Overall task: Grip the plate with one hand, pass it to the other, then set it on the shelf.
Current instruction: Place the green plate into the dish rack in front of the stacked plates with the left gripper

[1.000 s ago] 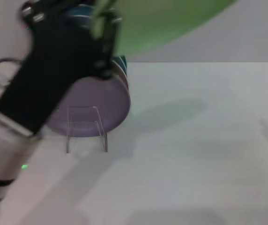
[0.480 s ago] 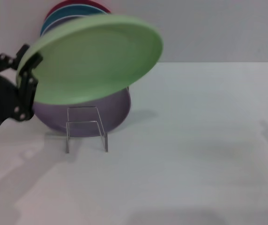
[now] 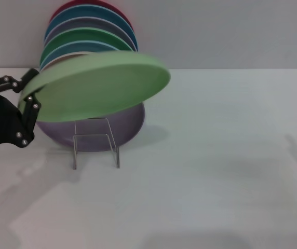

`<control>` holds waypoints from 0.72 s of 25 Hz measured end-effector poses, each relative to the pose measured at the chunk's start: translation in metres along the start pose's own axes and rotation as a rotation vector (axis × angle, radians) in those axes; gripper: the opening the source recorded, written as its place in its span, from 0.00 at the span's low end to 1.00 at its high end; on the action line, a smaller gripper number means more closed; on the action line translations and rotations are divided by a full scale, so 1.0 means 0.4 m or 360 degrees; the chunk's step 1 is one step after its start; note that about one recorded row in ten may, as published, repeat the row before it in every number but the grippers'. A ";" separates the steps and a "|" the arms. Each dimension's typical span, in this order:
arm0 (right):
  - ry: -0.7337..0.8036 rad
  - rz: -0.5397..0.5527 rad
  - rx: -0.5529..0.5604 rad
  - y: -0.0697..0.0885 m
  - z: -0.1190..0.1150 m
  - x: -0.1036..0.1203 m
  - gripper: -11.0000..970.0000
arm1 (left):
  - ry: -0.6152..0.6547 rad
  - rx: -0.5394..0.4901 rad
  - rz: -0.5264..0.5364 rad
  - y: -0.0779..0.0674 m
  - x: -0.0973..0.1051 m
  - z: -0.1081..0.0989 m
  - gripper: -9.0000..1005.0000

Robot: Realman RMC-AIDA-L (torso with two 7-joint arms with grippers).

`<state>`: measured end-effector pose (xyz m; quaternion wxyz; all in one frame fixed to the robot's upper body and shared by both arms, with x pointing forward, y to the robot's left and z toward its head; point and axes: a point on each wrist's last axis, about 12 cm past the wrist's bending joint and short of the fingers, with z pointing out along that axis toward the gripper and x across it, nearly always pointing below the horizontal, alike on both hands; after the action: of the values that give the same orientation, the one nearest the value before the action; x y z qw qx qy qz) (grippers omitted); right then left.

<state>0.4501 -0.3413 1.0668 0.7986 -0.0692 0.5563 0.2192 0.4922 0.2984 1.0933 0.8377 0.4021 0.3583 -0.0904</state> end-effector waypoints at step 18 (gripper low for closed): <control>-0.0038 0.0024 -0.0045 0.013 -0.010 -0.004 0.75 | 0.0137 0.0113 0.0091 0.009 0.026 -0.011 0.13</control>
<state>0.4438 -0.3384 1.0676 0.8024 -0.0737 0.5442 0.2337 0.4989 0.3054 1.0866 0.8090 0.4451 0.3789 -0.0616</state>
